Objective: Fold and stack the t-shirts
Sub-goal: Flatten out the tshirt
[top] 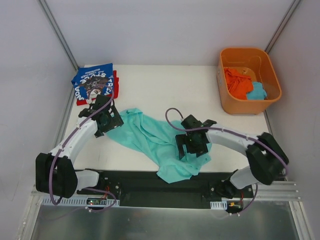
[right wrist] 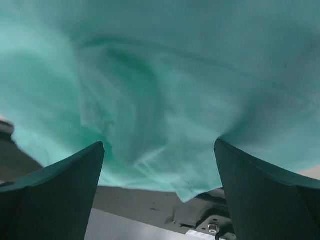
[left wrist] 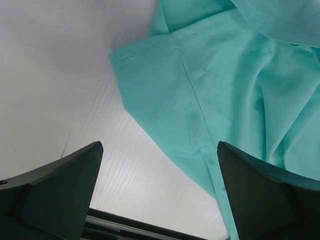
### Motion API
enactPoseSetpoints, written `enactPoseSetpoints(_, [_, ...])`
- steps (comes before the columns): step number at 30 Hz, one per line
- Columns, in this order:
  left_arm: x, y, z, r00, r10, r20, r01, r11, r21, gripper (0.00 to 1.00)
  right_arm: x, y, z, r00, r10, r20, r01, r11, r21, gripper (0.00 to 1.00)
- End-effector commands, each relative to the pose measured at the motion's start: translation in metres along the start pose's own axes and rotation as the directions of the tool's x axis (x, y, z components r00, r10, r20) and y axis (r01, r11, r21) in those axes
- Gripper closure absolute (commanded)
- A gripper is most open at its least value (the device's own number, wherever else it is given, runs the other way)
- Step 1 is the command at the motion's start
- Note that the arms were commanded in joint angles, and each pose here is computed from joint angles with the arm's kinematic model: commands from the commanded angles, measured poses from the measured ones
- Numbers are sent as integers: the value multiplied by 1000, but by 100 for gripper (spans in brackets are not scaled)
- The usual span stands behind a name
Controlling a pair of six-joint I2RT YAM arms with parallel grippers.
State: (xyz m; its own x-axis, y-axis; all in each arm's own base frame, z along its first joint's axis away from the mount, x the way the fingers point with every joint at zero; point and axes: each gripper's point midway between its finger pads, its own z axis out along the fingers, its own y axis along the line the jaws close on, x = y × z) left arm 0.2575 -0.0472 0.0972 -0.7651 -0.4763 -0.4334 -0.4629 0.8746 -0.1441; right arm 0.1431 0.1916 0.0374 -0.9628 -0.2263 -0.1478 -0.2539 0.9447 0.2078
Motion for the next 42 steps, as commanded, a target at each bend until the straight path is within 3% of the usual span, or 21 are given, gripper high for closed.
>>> enactPoseSetpoints(1, [-7, -9, 8, 999, -31, -25, 32, 999, 35, 1, -59, -3, 18, 998, 42, 46, -44, 998, 53, 3])
enactPoseSetpoints(7, [-30, -25, 23, 996, -59, -61, 65, 992, 110, 1, -158, -73, 23, 993, 90, 82, -108, 964, 242, 3])
enactPoseSetpoints(12, [-40, -26, 33, 997, -45, -70, 51, 994, 99, 9, -231, -93, 1, 979, 111, 172, -147, 966, 211, 3])
enactPoseSetpoints(15, [-34, -17, 39, 995, -52, -89, 59, 996, 74, 14, -246, -92, -27, 967, 77, 241, -129, 969, 209, 3])
enactPoseSetpoints(21, [-12, -13, 52, 989, -39, -141, 52, 995, 90, 23, -222, -83, -65, 942, 79, 326, -137, 978, 156, 3])
enactPoseSetpoints(27, [1, -37, 68, 973, -23, -230, 71, 977, 202, 44, -170, -92, -71, 939, 113, 325, -176, 969, 172, 3])
enactPoseSetpoints(32, [9, -36, 80, 966, -29, -257, 81, 978, 193, 50, -146, -102, -81, 936, 115, 331, -194, 957, 215, 3])
enactPoseSetpoints(39, [18, -27, 79, 965, -33, -259, 79, 982, 169, 51, -133, -103, -93, 927, 116, 356, -201, 956, 214, 3])
enactPoseSetpoints(41, [19, -25, 78, 967, -34, -253, 78, 983, 169, 56, -131, -102, -94, 925, 121, 360, -206, 957, 207, 3])
enactPoseSetpoints(42, [18, -24, 77, 968, -33, -248, 76, 983, 167, 66, -129, -102, -94, 925, 123, 360, -207, 957, 205, 3])
